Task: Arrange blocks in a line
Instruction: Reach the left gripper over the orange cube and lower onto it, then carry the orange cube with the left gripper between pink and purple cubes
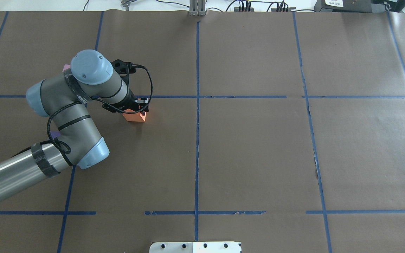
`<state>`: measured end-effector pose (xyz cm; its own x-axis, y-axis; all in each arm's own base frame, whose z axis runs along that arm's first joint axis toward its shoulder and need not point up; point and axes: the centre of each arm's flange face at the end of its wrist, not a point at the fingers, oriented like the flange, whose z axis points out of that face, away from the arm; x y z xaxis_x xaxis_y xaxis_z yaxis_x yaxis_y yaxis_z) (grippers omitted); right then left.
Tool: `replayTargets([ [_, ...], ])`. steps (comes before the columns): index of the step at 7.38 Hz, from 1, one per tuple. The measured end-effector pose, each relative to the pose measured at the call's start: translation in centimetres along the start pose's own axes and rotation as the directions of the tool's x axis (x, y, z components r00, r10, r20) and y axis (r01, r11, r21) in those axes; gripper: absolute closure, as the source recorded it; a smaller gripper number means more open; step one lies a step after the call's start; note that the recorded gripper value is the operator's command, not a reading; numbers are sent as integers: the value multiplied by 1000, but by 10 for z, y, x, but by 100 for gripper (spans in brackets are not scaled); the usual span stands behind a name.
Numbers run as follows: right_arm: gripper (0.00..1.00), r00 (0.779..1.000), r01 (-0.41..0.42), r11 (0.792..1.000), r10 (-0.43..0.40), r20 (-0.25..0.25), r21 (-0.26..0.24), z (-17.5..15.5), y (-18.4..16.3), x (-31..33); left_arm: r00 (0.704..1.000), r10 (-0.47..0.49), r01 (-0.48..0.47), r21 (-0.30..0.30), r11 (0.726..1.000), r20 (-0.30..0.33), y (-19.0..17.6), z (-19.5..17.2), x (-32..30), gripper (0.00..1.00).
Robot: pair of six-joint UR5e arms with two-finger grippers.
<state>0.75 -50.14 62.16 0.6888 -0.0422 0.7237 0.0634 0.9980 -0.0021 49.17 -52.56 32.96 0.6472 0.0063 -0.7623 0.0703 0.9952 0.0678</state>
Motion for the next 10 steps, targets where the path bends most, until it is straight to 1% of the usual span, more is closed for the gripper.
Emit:
replayTargets([
  [1,0,1000,0,1000,0,0,0,0,0,0,1000,-6,5,-6,1000,-10,-7,-10,-13,77],
  [2,0,1000,0,1000,0,0,0,0,0,0,1000,2,-2,-10,1000,-17,-14,-26,-44,77],
  [3,0,1000,0,1000,0,0,0,0,0,0,1000,28,-28,-5,1000,-6,-20,-40,-89,77],
  [4,0,1000,0,1000,0,0,0,0,0,0,999,46,-46,-4,999,23,-26,-47,-139,78],
  [5,0,1000,0,1000,0,0,0,0,0,0,997,57,-56,-13,998,47,-28,-48,-177,77],
  [6,0,1000,0,1000,0,0,0,0,0,0,996,59,-57,-26,998,63,-28,-44,-197,77],
  [7,0,1000,0,1000,0,0,0,0,0,0,996,53,-50,-40,998,77,-28,-35,-207,69],
  [8,0,1000,0,1000,0,0,0,0,0,0,995,47,-43,-49,998,85,-29,-28,-213,48],
  [9,0,1000,0,1000,0,0,0,0,0,0,995,42,-37,-56,998,92,-30,-23,-216,14],
  [10,0,1000,0,1000,0,0,0,0,0,0,995,38,-32,-61,998,96,-30,-19,-218,5],
])
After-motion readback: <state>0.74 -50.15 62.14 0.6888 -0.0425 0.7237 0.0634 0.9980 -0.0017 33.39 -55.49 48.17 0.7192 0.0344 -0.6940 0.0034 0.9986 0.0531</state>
